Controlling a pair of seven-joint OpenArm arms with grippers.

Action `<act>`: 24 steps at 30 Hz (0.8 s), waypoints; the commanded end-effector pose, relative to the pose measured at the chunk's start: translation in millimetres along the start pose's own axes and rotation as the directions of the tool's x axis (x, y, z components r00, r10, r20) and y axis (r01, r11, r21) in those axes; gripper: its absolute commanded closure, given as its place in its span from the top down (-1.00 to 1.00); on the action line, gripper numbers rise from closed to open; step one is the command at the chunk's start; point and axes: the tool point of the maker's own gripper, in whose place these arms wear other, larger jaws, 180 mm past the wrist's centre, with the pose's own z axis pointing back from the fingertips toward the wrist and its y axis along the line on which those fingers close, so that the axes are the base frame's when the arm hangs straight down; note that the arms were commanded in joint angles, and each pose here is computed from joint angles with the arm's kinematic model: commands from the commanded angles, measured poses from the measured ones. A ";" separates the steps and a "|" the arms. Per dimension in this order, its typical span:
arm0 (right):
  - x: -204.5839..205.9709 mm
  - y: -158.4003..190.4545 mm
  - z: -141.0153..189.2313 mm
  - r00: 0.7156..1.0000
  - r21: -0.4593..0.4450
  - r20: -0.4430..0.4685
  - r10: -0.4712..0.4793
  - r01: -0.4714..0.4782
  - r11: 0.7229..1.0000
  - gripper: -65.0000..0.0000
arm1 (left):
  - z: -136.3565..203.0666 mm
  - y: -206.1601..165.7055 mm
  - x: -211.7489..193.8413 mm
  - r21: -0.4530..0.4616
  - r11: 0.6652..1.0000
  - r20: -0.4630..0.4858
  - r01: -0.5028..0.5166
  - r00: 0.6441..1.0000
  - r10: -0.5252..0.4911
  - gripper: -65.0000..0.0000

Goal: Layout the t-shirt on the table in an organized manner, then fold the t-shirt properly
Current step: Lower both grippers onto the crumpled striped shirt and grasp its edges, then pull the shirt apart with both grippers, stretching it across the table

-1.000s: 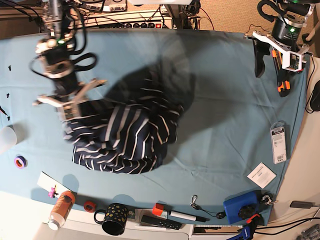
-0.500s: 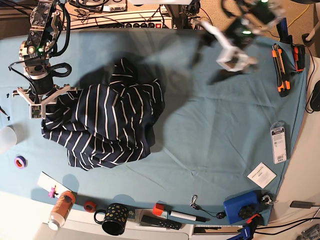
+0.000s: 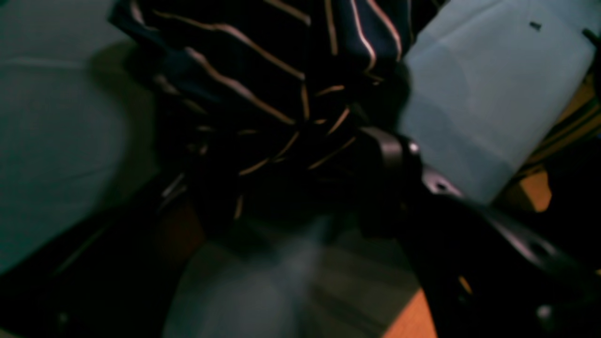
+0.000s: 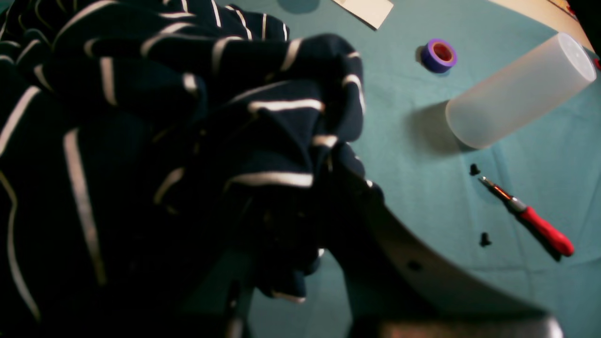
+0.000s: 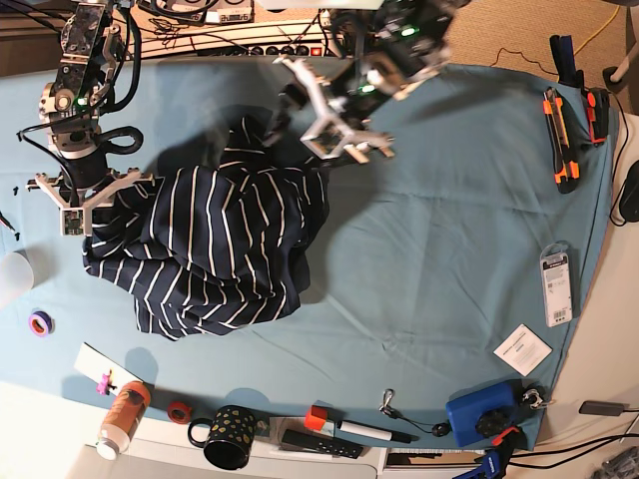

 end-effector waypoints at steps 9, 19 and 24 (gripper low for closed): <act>14.2 -8.8 1.9 0.999 -0.030 0.047 0.027 -0.026 0.999 -1.00 | -34.5 39.8 -5.6 0.180 0.984 -0.024 -0.012 1.000 0.016 0.18; -2.1 -8.9 2.1 0.999 -0.029 -0.040 0.025 -0.026 0.999 -1.00 | -38.5 44.7 4.7 0.179 0.984 -0.005 0.007 1.000 -0.006 -0.36; -3.1 -9.2 2.1 0.999 -0.030 -0.046 0.024 -0.025 0.999 -1.00 | -41.0 51.1 13.3 0.191 0.981 0.009 0.036 0.999 -0.039 -1.00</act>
